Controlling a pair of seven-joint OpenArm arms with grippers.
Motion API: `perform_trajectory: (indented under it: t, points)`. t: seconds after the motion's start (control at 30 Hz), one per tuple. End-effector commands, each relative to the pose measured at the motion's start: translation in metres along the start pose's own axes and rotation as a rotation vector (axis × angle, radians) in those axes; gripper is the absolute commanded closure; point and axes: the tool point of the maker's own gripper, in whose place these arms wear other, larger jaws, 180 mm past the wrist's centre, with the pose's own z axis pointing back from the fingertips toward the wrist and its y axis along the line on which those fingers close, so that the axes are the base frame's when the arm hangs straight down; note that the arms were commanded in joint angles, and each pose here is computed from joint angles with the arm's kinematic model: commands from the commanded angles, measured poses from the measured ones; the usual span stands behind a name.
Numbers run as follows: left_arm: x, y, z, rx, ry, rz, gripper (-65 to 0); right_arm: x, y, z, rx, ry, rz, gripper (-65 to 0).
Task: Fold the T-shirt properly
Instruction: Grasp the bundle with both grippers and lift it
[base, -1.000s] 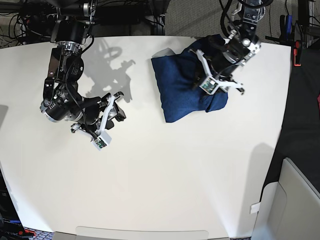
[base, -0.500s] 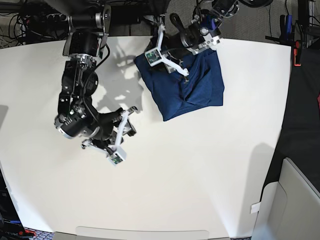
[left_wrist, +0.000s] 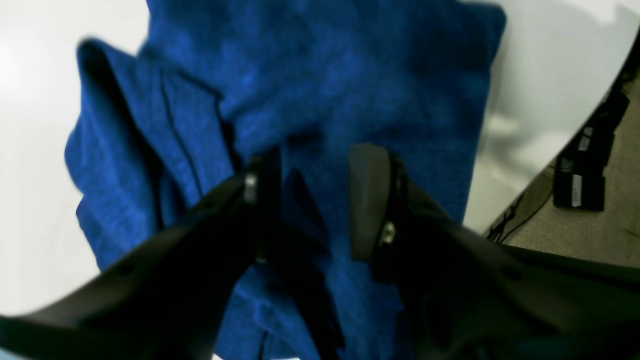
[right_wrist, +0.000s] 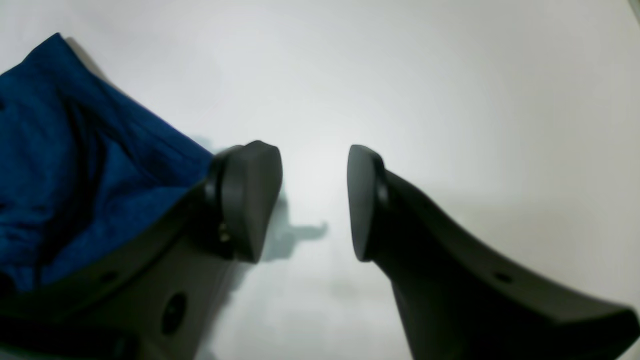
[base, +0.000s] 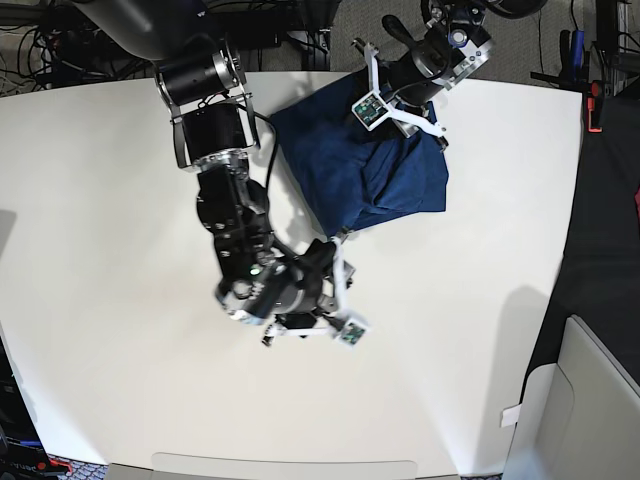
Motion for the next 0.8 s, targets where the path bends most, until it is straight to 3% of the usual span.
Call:
perform_trajectory:
  t: [0.0, 0.1, 0.27, 0.37, 0.57, 0.77]
  points:
    - [0.006, -0.002, 0.004, 0.0, -0.028, 0.008, -20.6, 0.024, -0.003, 0.007, -0.03, -0.051, 0.058, -26.1]
    - [-0.003, -0.008, 0.008, -0.017, -0.005, 0.004, -20.6, 0.031, 0.013, -0.001, -0.038, -0.029, 0.166, -21.3]
    - [-0.014, -0.011, 0.009, -0.035, 0.022, -0.008, -20.6, 0.018, 0.035, -0.026, -0.018, 0.047, 0.274, -4.2]
    - [-0.023, -0.012, 0.006, -0.042, 0.046, -0.005, -19.7, 0.006, 0.051, -0.041, 0.029, 0.084, 0.302, -3.6]
    - [-0.039, -0.012, -0.003, -0.054, 0.088, 0.004, -7.0, -0.016, 0.066, -0.052, 0.075, 0.14, 0.289, -3.6]
    - [-0.069, -0.002, -0.024, -0.058, 0.165, 0.012, -7.3, -0.036, 0.074, -0.052, 0.089, 0.213, 0.282, -3.6]
